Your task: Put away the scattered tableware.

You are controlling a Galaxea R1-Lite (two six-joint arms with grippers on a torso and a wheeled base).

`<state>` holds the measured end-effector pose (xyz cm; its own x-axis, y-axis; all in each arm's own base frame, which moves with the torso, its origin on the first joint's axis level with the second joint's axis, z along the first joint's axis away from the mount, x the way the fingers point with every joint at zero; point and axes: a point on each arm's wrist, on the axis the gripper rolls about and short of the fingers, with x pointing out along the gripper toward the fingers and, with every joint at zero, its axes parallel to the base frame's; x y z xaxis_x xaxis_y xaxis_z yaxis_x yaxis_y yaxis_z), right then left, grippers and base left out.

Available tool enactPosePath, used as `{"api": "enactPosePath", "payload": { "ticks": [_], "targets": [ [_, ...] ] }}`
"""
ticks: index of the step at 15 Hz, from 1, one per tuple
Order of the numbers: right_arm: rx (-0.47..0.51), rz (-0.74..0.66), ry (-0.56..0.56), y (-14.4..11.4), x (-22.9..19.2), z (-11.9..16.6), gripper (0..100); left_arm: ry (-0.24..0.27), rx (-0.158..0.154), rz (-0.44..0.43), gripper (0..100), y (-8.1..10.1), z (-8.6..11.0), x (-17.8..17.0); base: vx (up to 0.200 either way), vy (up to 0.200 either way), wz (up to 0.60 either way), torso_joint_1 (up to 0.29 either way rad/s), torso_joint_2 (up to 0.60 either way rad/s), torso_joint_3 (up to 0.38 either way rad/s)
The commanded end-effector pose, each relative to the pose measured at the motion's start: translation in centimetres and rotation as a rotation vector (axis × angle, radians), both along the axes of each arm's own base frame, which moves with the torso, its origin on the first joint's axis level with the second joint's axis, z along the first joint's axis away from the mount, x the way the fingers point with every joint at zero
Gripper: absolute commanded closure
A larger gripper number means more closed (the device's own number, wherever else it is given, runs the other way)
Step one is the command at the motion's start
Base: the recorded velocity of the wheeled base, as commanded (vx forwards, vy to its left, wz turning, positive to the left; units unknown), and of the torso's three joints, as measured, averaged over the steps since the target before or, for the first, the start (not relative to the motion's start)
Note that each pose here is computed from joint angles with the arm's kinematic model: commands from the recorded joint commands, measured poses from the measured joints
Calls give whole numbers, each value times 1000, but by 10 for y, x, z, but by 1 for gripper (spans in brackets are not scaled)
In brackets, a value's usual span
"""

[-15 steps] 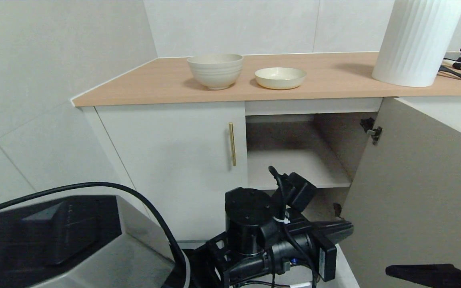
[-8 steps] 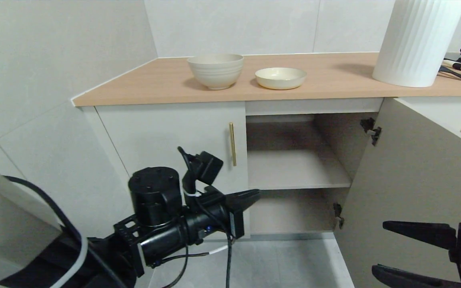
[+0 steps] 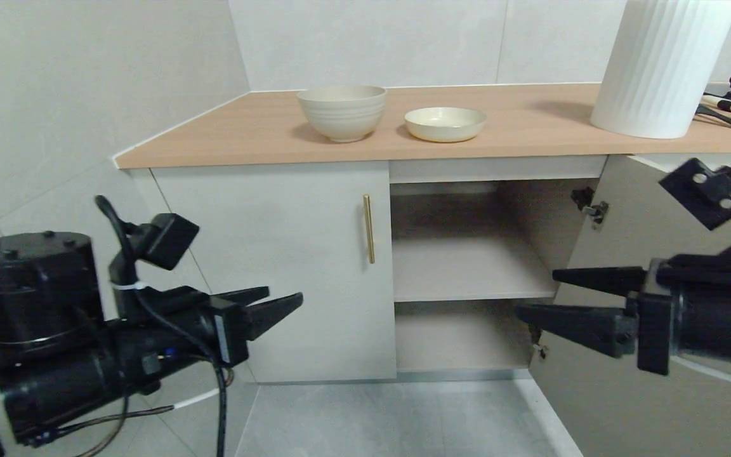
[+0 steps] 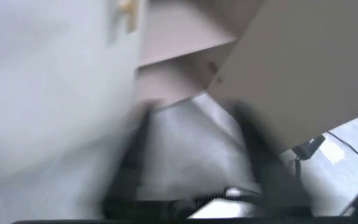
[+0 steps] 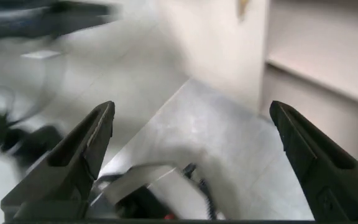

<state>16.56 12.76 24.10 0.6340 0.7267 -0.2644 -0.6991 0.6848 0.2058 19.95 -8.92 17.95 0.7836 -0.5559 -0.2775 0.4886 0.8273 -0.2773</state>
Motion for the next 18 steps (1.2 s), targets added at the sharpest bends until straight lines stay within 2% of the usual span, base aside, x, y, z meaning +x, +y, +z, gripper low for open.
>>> {"api": "enactPosePath", "payload": {
  "ticks": [1, 5, 14, 18],
  "targets": [
    [-45, -67, 26, 22, 42, -1, 0, -143, -57, 77, 0, 28, 49, -30, 0, 0, 0, 0, 0, 0],
    [-73, -141, 41, 24, 53, -6, 0, -159, -61, 104, 0, 32, 57, -26, 0, 0, 0, 0, 0, 0],
    [-93, -208, 45, 20, 52, -6, 0, -181, -73, 87, 0, 34, 63, -24, 0, 0, 0, 0, 0, 0],
    [-93, -204, 55, 16, 48, -10, 0, -187, -73, 88, 0, 35, 65, -25, 200, 0, 0, 0, -1, 5]
  ]
}}
